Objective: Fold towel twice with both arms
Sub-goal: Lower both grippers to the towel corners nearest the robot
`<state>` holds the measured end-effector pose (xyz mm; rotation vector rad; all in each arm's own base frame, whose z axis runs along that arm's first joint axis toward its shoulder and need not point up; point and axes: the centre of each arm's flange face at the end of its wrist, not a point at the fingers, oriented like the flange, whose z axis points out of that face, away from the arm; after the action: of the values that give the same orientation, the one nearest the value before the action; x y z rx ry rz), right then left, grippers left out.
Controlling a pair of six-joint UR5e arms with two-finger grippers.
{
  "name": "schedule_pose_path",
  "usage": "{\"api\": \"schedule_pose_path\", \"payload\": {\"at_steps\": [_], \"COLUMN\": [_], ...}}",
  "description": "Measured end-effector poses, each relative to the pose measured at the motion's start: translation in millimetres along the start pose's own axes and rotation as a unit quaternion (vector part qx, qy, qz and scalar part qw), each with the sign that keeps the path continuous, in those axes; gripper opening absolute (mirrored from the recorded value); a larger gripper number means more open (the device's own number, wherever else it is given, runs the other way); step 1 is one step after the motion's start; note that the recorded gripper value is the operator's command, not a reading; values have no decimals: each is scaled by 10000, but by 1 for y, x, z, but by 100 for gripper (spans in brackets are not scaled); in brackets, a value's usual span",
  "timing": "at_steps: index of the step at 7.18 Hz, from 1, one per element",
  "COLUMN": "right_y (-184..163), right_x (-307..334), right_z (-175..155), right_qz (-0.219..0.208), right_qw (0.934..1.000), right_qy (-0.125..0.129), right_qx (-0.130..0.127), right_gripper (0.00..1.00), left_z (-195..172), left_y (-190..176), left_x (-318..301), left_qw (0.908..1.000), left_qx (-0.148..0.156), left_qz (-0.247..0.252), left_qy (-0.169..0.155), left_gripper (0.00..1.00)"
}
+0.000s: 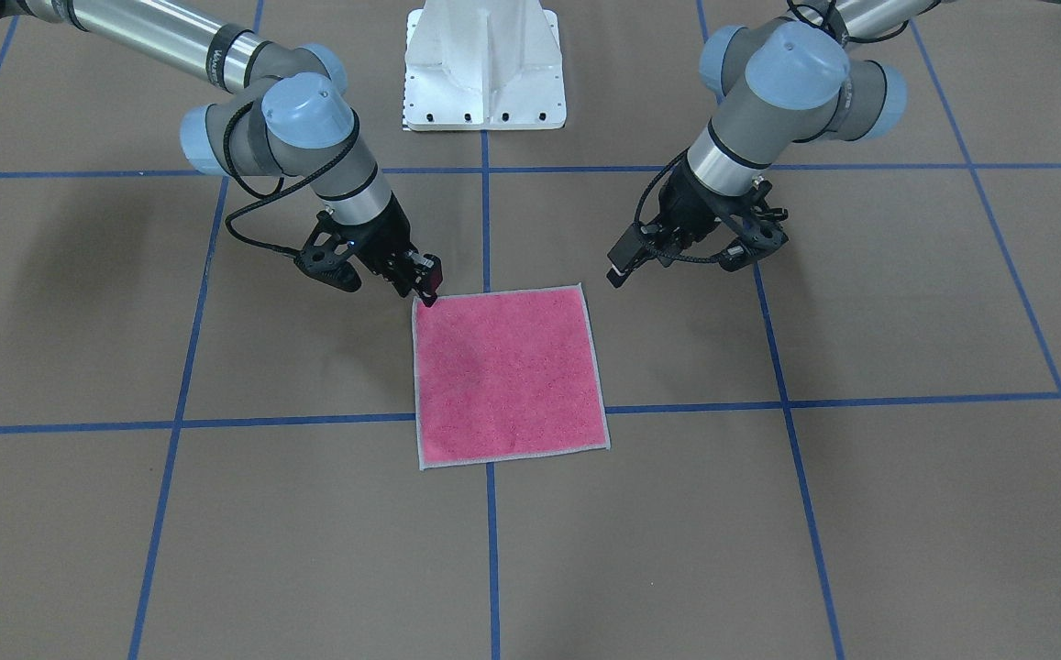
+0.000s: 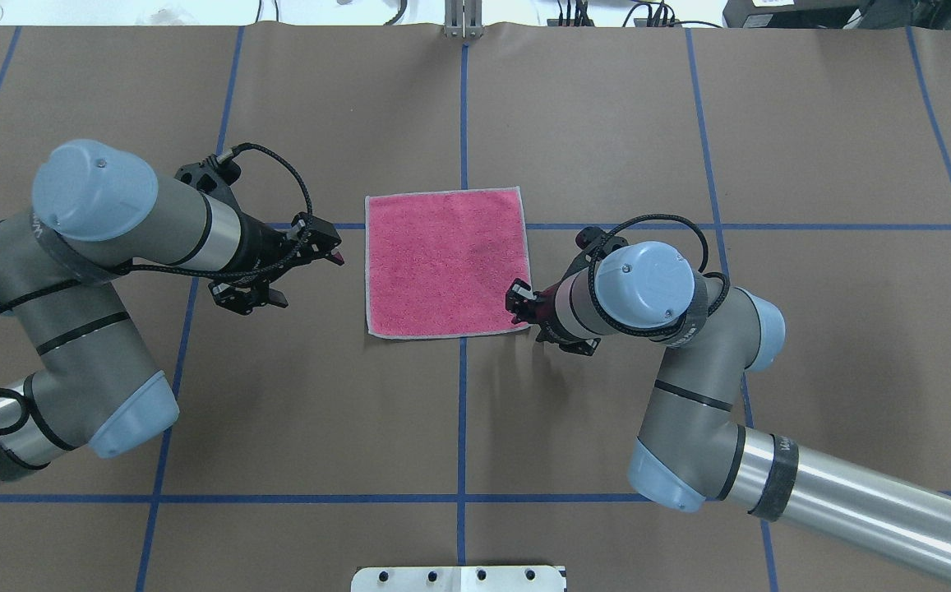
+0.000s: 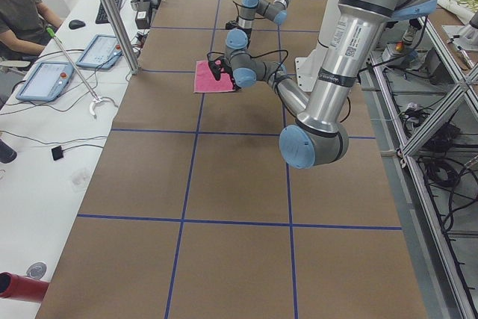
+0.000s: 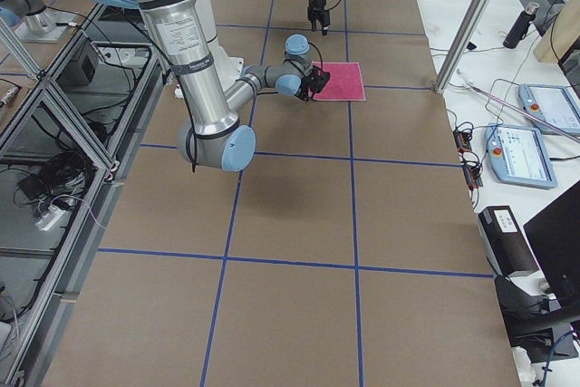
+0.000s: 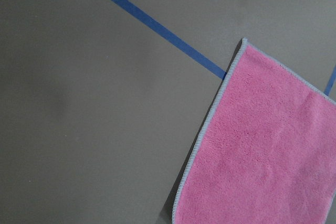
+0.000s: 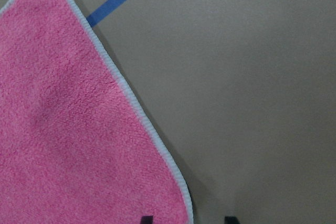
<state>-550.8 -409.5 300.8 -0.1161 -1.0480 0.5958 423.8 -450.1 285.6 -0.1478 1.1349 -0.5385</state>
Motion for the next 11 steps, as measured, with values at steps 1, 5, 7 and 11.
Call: {"api": "schedule_pose_path", "payload": {"at_steps": [1,5,7,11], "right_y": [0,0,-1,1], "right_x": [0,0,0,0], "right_z": [0,-1,-1,-1], "right_qz": [7,28,32,22], "right_qw": [10000,9999,9999,9999], "right_qy": [0,59,69,62], "right_qx": [-1,79,110,115], "right_gripper": [33,32,27,0], "left_z": [0,0,1,1], "left_y": [0,-1,-1,-1], "left_x": [-1,-1,-1,-2], "left_qw": [10000,10000,10000,10000], "left_qx": [4,8,8,10], "left_qz": [-2,-5,-6,-9], "left_qy": [-4,-9,-10,-17], "left_gripper": [99,99,99,99]}}
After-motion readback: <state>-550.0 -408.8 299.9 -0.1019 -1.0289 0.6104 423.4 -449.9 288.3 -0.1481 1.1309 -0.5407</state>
